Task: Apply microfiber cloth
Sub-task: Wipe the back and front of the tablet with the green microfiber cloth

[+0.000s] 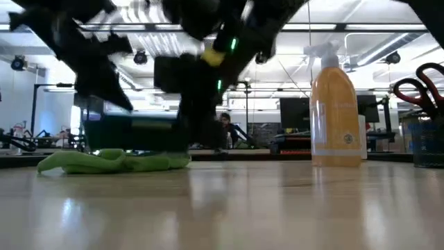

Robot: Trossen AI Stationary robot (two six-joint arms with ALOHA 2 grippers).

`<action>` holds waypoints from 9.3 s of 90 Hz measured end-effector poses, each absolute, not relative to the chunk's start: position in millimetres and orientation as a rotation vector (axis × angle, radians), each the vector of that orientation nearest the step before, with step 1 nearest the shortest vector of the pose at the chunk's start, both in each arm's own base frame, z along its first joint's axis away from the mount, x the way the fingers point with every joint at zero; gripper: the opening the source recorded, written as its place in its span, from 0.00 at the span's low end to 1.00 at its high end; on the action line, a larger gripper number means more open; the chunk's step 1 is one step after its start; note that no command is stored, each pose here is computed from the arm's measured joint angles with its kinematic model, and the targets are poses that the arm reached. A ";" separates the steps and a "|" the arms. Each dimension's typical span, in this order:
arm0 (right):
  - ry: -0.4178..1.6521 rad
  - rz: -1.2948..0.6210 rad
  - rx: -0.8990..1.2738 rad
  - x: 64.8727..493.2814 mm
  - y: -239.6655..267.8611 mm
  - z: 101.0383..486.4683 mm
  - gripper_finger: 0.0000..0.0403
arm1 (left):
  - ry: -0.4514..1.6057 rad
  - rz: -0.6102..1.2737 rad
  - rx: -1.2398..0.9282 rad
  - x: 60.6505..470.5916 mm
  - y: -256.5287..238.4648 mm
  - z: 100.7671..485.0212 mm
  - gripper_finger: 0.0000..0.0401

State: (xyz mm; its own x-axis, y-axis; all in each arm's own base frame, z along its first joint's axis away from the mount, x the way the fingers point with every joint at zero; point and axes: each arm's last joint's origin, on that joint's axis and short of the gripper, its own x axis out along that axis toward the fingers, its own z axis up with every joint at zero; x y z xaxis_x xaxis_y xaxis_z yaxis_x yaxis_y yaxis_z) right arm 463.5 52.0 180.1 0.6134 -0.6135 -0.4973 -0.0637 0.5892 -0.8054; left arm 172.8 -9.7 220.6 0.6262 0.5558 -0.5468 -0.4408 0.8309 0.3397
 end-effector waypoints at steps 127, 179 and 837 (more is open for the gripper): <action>0.773 -0.023 0.727 470.5 -104.6 175.5 0.24 | 0.393 0.230 0.180 142.7 -61.2 261.4 0.15; 0.866 -0.207 0.138 463.5 -82.2 181.1 0.38 | 0.620 0.613 0.069 152.7 -31.2 148.0 0.15; 0.621 0.026 0.002 501.6 25.5 120.3 0.32 | 0.649 0.156 -0.253 139.8 -68.7 118.7 0.05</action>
